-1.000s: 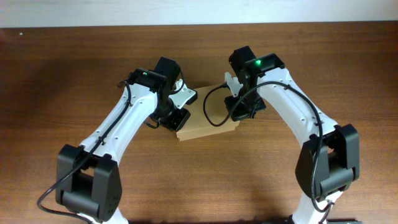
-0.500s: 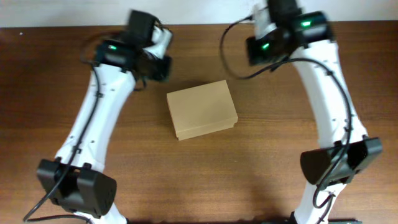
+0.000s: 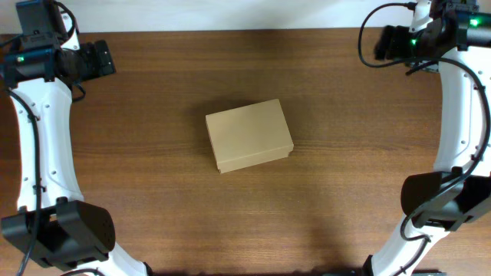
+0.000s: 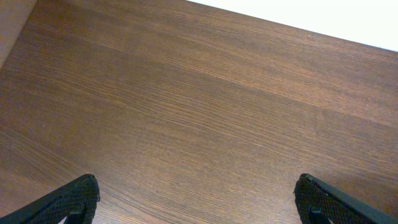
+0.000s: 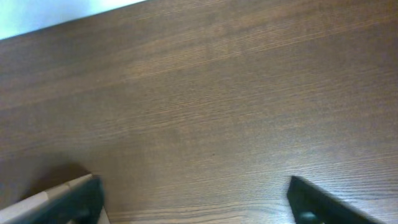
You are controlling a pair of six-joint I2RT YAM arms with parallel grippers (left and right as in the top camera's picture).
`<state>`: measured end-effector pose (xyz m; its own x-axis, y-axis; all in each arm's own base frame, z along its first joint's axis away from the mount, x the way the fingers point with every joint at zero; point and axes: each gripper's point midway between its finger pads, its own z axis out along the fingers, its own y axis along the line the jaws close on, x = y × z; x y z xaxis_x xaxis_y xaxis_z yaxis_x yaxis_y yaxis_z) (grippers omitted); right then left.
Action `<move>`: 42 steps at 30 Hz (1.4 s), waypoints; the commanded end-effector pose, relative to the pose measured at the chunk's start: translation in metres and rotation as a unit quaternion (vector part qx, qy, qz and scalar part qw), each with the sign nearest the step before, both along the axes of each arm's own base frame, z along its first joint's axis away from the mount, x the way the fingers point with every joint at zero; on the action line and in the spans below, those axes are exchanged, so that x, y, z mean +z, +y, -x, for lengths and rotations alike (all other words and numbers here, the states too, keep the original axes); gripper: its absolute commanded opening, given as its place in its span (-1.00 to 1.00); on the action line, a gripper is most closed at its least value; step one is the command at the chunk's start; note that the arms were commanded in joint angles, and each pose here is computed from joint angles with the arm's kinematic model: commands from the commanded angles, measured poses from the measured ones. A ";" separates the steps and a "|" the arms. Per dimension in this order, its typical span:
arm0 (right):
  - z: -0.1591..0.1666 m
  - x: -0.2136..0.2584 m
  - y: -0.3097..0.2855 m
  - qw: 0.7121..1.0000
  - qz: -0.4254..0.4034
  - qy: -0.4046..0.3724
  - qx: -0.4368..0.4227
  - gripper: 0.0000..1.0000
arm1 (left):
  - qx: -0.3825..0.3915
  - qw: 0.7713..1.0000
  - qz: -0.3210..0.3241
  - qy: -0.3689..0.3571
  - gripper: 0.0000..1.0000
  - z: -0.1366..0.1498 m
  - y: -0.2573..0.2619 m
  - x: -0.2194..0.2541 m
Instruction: Pack container
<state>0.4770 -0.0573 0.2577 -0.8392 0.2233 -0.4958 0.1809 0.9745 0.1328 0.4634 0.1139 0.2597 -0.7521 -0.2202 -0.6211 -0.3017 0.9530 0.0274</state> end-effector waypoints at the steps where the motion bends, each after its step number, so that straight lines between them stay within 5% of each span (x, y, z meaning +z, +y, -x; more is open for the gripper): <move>1: 0.002 0.007 -0.002 1.000 0.004 -0.006 -0.004 0.98 | 0.005 1.000 -0.003 -0.005 0.99 -0.003 0.003 0.003; 14: 0.003 0.010 -0.001 1.000 0.004 -0.008 -0.003 0.98 | 0.004 1.000 -0.003 -0.005 0.99 -0.003 0.003 0.003; 20: 0.049 0.068 0.077 0.995 0.008 -0.068 0.079 0.98 | 0.004 1.000 -0.003 -0.005 0.99 -0.003 0.003 0.003; 27: 0.143 0.119 0.115 0.911 0.016 -0.393 0.123 0.98 | 0.004 1.000 -0.003 -0.005 0.99 -0.003 0.003 0.003; 34: 0.245 0.023 0.059 0.870 0.067 -0.488 0.027 0.98 | 0.004 1.000 -0.003 -0.005 0.99 -0.003 0.003 0.003; 42: 0.241 -0.091 0.039 0.900 0.085 -0.428 -0.007 0.98 | 0.004 1.000 -0.003 -0.005 0.99 -0.003 0.003 0.003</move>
